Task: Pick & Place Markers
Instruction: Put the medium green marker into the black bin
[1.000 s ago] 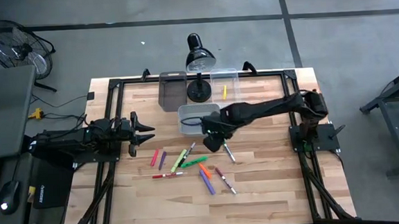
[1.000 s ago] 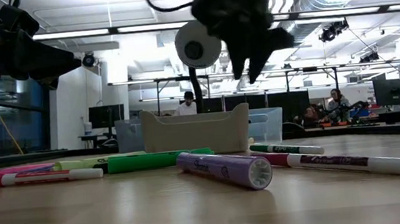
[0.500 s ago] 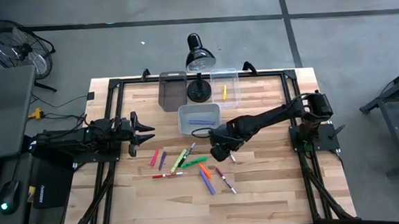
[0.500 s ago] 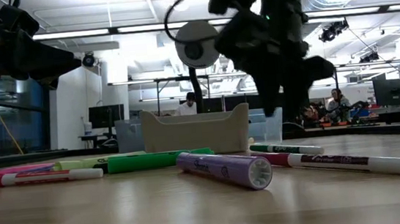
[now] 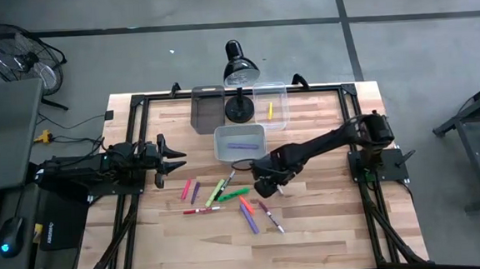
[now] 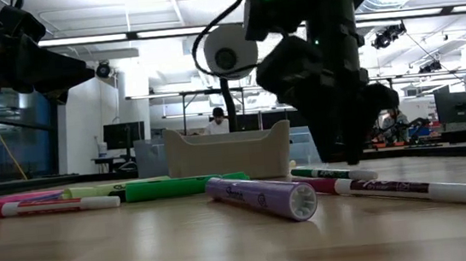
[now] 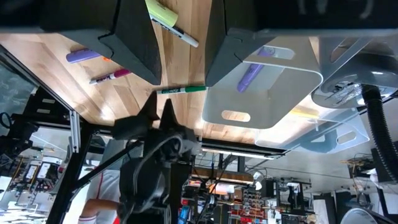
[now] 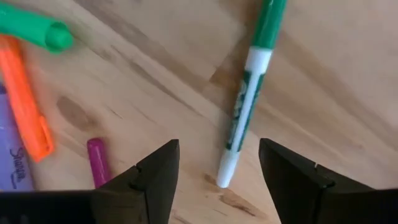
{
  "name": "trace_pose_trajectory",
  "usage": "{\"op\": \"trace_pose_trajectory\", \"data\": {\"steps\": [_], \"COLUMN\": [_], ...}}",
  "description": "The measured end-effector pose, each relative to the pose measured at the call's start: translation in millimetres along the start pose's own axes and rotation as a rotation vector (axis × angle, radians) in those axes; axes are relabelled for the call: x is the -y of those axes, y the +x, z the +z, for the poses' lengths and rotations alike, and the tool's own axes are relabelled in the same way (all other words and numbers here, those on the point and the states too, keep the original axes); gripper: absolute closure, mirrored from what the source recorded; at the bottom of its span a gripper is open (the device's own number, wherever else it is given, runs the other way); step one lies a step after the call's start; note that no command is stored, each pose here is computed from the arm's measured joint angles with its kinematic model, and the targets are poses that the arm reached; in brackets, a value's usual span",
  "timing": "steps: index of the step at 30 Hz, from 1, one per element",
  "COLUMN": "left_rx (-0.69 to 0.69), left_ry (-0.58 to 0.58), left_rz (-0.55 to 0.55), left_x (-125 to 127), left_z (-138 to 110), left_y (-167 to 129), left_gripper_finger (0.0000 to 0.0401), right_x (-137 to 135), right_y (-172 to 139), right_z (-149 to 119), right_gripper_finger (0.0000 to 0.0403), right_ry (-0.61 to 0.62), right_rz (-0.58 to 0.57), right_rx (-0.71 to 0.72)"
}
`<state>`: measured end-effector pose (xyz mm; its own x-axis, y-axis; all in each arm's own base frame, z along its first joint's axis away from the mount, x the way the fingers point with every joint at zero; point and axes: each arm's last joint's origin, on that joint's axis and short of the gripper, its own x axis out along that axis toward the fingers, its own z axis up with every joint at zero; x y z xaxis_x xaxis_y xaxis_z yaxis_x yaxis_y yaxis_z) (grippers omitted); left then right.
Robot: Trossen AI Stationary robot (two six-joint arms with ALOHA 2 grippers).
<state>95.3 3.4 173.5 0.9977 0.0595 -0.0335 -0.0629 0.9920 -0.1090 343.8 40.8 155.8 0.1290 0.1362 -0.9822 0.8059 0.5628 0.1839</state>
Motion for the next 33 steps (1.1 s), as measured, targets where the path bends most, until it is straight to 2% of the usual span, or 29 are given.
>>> {"op": "trace_pose_trajectory", "data": {"steps": [14, 33], "left_rx": [0.0, 0.0], "left_ry": [0.0, 0.0], "left_rz": [0.0, 0.0], "left_x": [0, 0], "left_z": [0, 0], "left_y": [0, 0], "left_gripper_finger": [0.0279, 0.0279], "right_x": [0, -4], "right_y": [19, 22], "right_z": [-1, -11], "right_gripper_finger": [0.0222, 0.0323], "right_ry": [0.01, 0.045], "right_rz": [-0.051, -0.032], "right_rx": [-0.044, -0.127]}}
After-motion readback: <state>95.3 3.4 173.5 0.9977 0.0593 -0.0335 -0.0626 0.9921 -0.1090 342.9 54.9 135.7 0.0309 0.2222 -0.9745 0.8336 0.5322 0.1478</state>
